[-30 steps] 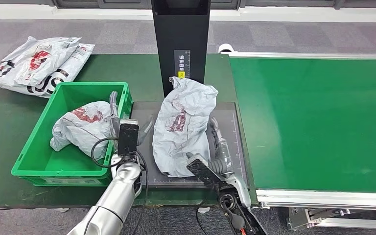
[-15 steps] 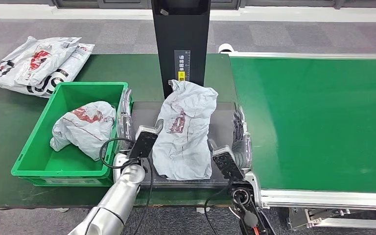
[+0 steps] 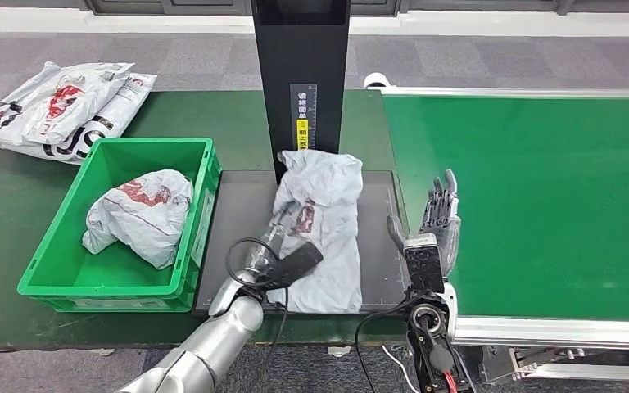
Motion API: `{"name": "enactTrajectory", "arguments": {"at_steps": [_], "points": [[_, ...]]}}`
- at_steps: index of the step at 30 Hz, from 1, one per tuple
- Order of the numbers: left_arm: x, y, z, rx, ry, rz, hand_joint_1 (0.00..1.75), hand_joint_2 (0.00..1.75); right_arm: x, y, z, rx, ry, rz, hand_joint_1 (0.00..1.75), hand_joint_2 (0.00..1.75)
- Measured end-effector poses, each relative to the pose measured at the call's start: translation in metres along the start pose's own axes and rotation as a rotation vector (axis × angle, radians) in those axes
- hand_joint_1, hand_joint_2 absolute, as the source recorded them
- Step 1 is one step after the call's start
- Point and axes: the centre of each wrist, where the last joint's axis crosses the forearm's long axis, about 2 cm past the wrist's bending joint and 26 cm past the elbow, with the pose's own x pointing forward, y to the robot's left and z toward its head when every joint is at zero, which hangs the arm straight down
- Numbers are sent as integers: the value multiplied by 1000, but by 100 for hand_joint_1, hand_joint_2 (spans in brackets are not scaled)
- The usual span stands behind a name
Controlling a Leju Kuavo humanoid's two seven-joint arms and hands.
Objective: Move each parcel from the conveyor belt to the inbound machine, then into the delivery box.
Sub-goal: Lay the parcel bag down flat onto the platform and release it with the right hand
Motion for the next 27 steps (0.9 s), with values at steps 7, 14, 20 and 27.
{"name": "enactTrajectory", "arguments": {"at_steps": [7, 14, 20, 27], "points": [[5, -5, -7, -409, 121, -230, 51, 175, -10, -5, -7, 30, 34, 16, 0, 175], [6, 0, -11, -526, 154, -308, 175, 175, -14, -3, -7, 60, 51, 16, 0, 175], [7, 4, -14, -396, 88, -343, 175, 175, -17, -3, 3, 84, 78, 31, 0, 175], [15, 16, -22, -92, 0, -339, 175, 175, -20, -10, 16, 71, 100, 51, 0, 175]]}}
